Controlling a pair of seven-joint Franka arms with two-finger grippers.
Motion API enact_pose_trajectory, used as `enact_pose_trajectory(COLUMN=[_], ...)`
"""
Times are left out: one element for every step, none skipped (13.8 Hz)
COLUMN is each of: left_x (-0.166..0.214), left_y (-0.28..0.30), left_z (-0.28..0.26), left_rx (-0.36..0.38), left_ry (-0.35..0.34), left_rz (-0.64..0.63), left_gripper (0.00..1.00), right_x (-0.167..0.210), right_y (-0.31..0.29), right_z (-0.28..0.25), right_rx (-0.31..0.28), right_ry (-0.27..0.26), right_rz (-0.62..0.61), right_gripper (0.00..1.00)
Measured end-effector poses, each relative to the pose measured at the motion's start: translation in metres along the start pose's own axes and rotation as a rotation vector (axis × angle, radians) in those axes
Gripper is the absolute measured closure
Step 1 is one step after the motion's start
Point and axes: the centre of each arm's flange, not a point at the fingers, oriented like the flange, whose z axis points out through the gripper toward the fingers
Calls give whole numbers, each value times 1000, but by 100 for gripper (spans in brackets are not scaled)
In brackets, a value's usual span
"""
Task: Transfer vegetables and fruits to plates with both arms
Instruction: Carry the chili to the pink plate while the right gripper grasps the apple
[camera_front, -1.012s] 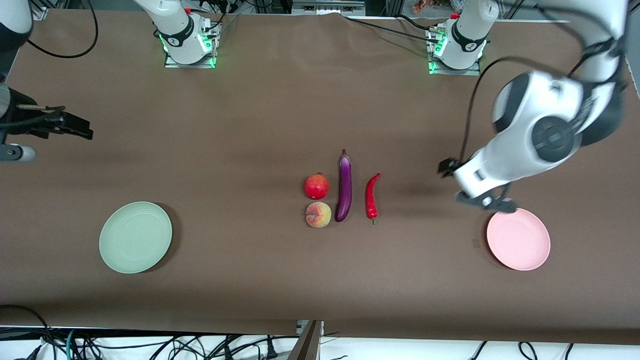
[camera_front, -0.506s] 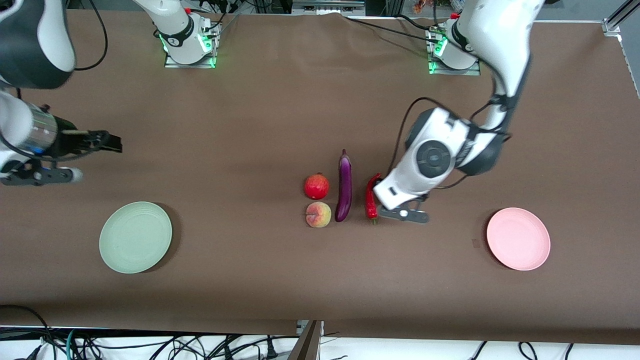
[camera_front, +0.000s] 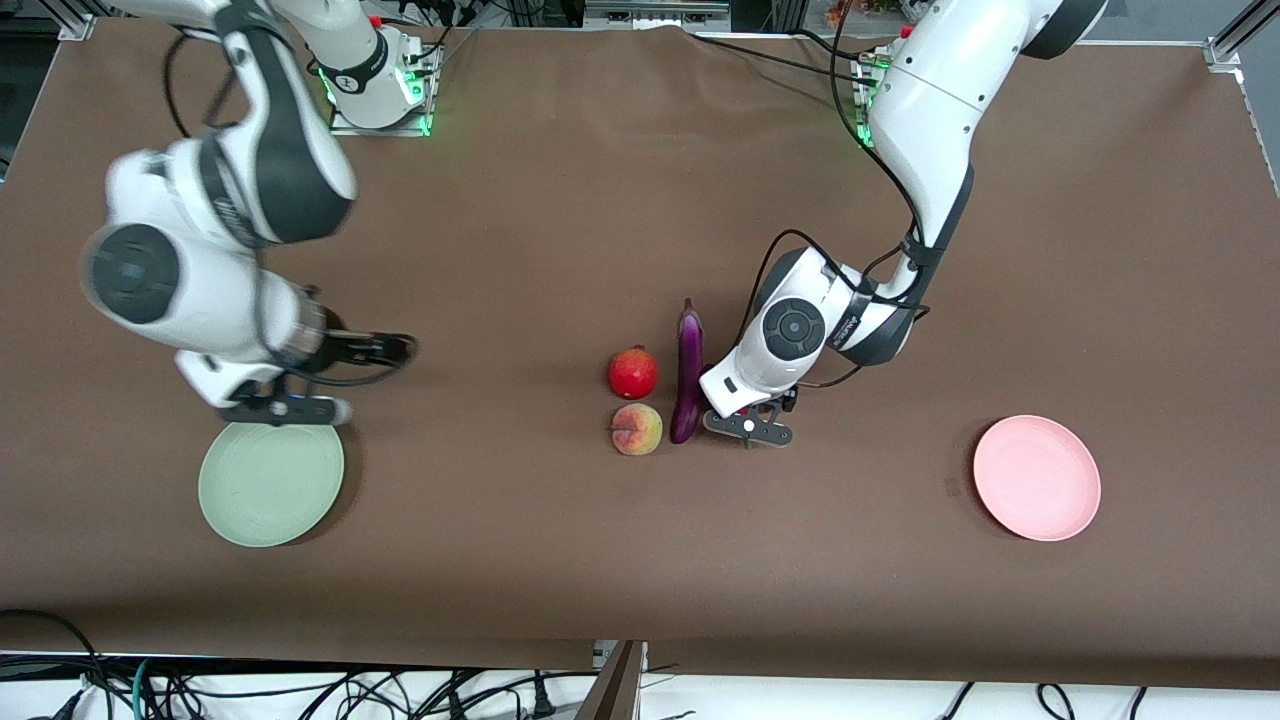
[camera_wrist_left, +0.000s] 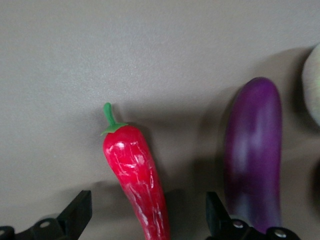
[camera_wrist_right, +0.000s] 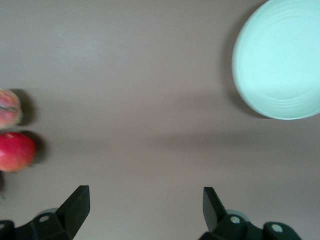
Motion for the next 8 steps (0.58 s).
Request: enact_pose_trajectory(left_x=[0, 0, 0, 0, 0, 1, 3, 5], left_y=[-1, -1, -1, -1, -2, -5, -8, -13], left_z=[1, 1, 1, 1, 1, 0, -2, -8], left_rx=[1, 1, 1, 2, 2, 5, 9, 15], left_ry=[-1, -1, -1, -1, 0, -1, -4, -11], left_rz=[-1, -1, -1, -1, -3, -6, -11, -18], left_gripper=[7, 19, 29, 41, 50, 62, 73, 75], right_x=[-1, -3, -6, -10, -15, -20, -24, -27], right_y=[-19, -36, -53, -71, -89, -108, -122, -134], right_z=[12, 24, 35, 45, 57, 70, 83, 96], right_rx=[13, 18, 21, 25, 28, 30, 31, 32], right_ry=[2, 5, 10, 16, 25, 31, 34, 39], right_rz=[25, 38, 37, 23, 4, -16, -33, -46], right_gripper=[0, 0, 0, 0, 0, 0, 0, 0])
